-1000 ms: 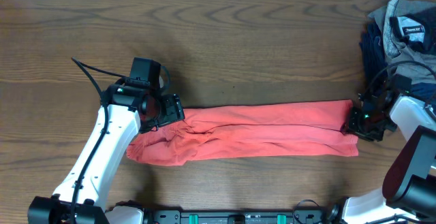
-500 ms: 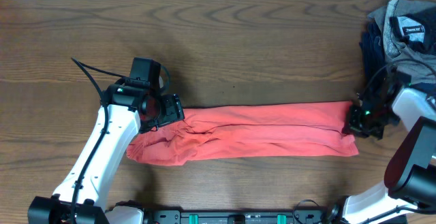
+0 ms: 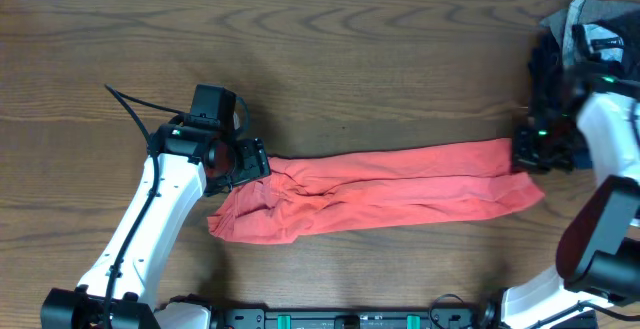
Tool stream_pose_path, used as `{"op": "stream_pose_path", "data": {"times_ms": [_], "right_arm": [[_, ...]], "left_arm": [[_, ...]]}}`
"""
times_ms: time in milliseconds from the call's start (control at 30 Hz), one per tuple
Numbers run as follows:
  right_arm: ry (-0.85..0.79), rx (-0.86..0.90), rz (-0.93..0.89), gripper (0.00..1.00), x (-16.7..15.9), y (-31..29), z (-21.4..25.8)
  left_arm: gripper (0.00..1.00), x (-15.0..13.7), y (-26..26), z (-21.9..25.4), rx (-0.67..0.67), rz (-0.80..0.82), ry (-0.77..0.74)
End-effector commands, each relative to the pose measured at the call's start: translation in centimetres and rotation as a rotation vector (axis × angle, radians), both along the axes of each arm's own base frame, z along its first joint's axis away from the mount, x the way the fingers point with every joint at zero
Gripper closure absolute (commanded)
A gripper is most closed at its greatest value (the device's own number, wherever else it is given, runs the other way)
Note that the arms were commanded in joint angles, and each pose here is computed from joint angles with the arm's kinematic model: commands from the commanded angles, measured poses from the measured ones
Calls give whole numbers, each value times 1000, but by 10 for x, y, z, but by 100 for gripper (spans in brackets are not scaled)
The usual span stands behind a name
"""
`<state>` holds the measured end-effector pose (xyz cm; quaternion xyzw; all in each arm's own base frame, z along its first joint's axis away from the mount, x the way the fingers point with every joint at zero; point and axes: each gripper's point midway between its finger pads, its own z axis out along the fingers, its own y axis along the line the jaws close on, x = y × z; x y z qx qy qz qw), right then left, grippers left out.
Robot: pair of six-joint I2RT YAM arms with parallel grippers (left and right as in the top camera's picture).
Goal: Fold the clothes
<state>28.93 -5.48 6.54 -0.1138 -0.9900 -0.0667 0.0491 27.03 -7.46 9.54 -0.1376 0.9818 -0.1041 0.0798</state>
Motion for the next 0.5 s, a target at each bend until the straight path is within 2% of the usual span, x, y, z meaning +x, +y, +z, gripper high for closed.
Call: {"op": "stream_pose_path", "data": {"times_ms": [0,300,467], "right_arm": [[-47,20,115,99,7,39,15],[-51,17,336,99,2,137,13],[-58,16,377,99,-6,171,8]], "left_arm": [[22,1,2,0,15,-7,-2],[21,1,2,0,14,-7,-1],[21,0,2,0,15,-7,4]]}}
